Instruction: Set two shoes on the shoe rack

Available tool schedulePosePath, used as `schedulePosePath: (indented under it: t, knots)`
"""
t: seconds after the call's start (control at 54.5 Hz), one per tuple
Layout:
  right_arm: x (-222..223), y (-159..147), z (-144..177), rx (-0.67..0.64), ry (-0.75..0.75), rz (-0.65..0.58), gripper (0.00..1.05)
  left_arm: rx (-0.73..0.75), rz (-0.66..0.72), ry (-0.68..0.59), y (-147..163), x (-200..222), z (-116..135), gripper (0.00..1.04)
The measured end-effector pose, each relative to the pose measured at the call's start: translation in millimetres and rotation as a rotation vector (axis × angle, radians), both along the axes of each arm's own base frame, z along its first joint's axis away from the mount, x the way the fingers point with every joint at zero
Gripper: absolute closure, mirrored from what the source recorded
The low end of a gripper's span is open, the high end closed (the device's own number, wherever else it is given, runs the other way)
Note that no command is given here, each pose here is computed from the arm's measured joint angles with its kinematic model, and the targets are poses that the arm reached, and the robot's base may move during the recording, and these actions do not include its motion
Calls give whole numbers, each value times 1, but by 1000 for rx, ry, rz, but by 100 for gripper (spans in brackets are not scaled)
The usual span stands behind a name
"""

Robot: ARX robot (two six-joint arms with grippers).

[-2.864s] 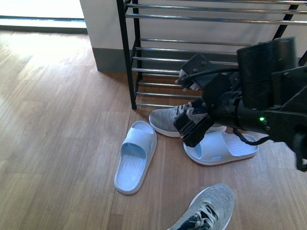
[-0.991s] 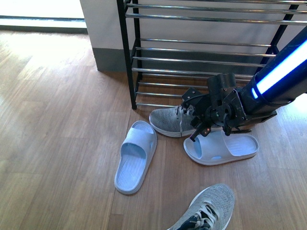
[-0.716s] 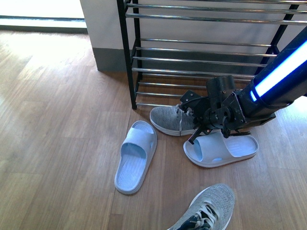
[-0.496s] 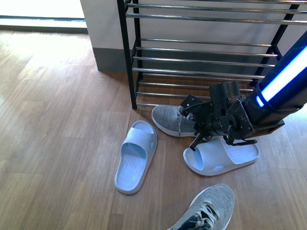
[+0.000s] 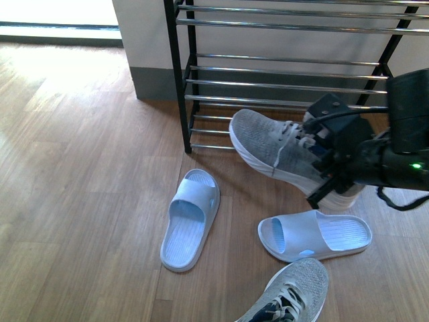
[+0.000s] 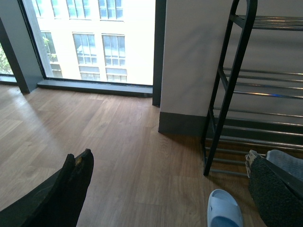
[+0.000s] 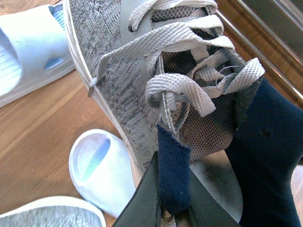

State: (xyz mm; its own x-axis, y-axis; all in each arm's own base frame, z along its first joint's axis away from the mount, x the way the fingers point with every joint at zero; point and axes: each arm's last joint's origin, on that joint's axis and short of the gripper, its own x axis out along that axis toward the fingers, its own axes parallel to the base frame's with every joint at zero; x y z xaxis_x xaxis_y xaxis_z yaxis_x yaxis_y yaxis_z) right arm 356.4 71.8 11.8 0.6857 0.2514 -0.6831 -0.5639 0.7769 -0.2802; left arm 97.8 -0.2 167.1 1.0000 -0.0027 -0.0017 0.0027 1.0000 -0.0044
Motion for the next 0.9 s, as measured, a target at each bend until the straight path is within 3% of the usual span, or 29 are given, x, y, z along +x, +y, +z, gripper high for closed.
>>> schedulePosePath:
  t: [0.202,0.349,0.514,0.716,0.899]
  knots:
    - [-45,-43,35,92,1,-139,103,0,0,0,0,0,0,9]
    - [-79,-84,86,244,-171,-407,103,0,0,0,0,0,0,9]
    - [-124,-102,121,359,-293,-573,103,0,0,0,0,0,0,9]
    - [-166,-106,139,477,-333,-595,103,0,0,0,0,0,0,9]
    - [-172,-107,142,490,-361,-584,103,0,0,0,0,0,0,9]
